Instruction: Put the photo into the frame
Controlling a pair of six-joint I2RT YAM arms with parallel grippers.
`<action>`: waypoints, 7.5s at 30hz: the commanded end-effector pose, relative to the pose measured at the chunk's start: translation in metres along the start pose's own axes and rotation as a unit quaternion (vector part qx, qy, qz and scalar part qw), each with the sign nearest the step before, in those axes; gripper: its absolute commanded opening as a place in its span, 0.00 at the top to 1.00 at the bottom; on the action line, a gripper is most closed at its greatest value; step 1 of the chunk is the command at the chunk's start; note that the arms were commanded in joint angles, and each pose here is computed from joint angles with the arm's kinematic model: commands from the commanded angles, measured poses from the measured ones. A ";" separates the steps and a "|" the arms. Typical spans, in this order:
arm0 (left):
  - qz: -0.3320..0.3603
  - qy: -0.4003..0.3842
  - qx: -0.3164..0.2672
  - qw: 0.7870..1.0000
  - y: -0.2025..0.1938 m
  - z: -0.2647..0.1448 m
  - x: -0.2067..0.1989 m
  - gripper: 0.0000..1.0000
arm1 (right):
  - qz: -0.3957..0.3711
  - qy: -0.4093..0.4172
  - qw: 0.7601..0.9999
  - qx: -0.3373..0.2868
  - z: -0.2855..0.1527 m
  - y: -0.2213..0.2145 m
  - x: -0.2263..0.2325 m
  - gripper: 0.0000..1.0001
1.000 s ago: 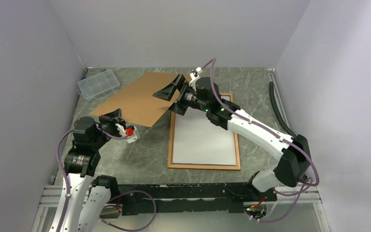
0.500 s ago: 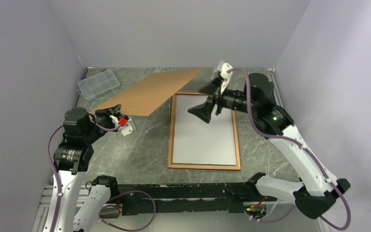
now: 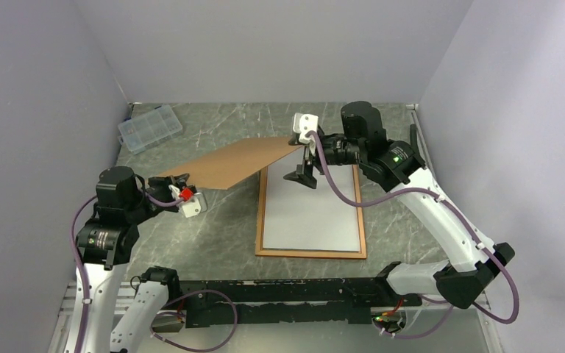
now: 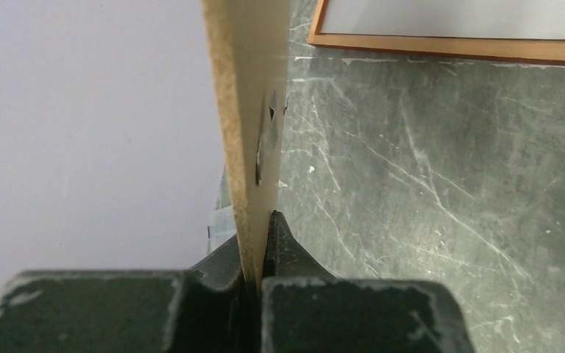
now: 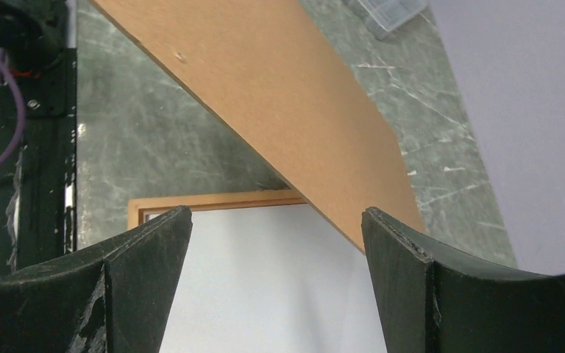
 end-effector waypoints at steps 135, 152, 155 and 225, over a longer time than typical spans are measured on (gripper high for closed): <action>-0.425 -0.070 0.184 0.884 -0.054 0.063 -0.005 0.06 | 0.718 -0.181 0.667 -0.089 -0.055 -0.211 -0.108 1.00; -0.427 -0.074 0.176 0.884 -0.053 0.063 -0.008 0.06 | 0.716 -0.186 0.668 -0.087 -0.057 -0.209 -0.107 1.00; -0.425 -0.074 0.177 0.885 -0.053 0.064 -0.008 0.06 | 0.717 -0.176 0.668 -0.089 -0.054 -0.211 -0.110 1.00; -0.619 -0.249 0.123 0.734 -0.052 0.139 -0.076 0.13 | 0.610 -0.264 0.747 0.004 0.058 -0.161 -0.051 0.09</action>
Point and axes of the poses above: each gripper's point midway between its finger pads, its own z axis out along the fingers, its own x axis along the line the jaws close on, y = z × x, the point moved 5 cm from there along -z, back along the fingers, and after that the axes turned 10 degrees about z, right-handed, at the moved point
